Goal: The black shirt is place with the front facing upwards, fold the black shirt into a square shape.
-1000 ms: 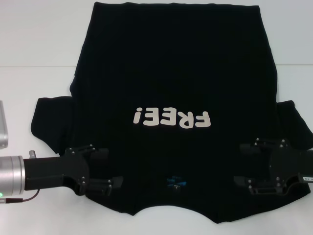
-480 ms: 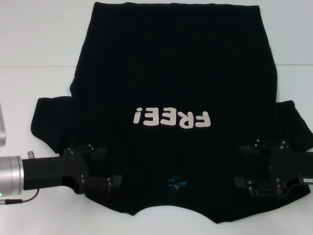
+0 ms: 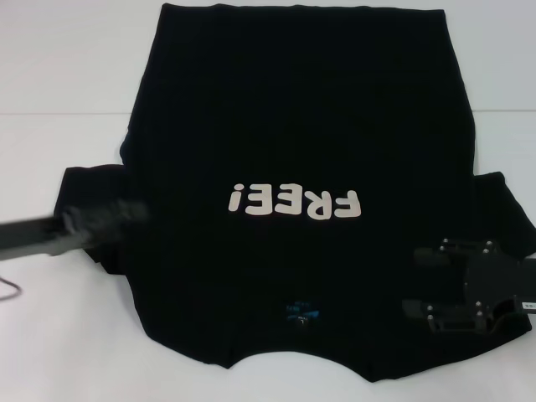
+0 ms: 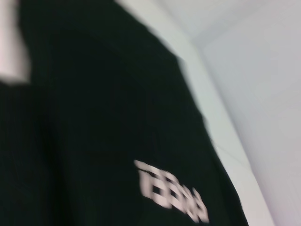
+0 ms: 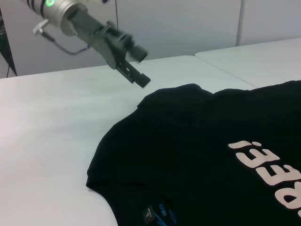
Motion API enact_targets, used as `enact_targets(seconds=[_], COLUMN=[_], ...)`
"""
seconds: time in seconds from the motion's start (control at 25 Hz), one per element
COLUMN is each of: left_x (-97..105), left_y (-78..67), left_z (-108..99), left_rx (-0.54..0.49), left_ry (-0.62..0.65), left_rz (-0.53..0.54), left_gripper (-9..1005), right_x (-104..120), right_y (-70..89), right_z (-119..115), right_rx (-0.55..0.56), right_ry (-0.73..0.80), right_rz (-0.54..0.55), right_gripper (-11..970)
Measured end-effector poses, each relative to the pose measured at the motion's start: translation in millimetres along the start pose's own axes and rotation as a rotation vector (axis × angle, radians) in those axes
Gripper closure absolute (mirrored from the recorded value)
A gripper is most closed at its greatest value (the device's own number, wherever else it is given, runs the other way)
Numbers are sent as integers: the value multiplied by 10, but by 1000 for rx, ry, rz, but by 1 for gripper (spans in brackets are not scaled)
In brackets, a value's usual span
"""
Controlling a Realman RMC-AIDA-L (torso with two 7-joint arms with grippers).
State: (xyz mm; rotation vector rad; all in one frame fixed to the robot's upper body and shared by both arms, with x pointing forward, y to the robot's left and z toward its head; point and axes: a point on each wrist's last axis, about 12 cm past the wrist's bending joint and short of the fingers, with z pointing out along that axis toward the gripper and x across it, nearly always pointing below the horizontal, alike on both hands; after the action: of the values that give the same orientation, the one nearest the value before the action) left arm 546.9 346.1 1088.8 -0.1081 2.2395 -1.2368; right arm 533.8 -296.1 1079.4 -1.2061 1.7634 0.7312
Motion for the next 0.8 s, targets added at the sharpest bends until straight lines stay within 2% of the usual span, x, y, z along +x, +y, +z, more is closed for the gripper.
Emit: enact_targets(seconds=[0.04, 0.08, 0.16, 0.44, 0.64, 0.8], left_x=[0, -76, -106, -174, -94, -50], left_y=[0, 90, 133, 237, 329, 379], left_z=[0, -130, -203, -334, -260, -192], left_rx=[0, -41, -55, -135, -162, -182], left_ry=[0, -42, -67, -90, -105, -116], left_rz=[0, -168, -226, -327, -401, -422], left_gripper=[65, 65, 65, 67, 68, 69], right_x=[2, 4, 8, 2, -4, -8], right_y=[3, 7, 16, 27, 26, 30], right_z=[2, 4, 11, 23, 24, 34], right_rx=[0, 0, 0, -7, -10, -12], right_ry=[-1, -1, -3, -8, -9, -10], right_rz=[1, 2, 5, 6, 3, 1], right_gripper=[134, 134, 134, 134, 135, 135])
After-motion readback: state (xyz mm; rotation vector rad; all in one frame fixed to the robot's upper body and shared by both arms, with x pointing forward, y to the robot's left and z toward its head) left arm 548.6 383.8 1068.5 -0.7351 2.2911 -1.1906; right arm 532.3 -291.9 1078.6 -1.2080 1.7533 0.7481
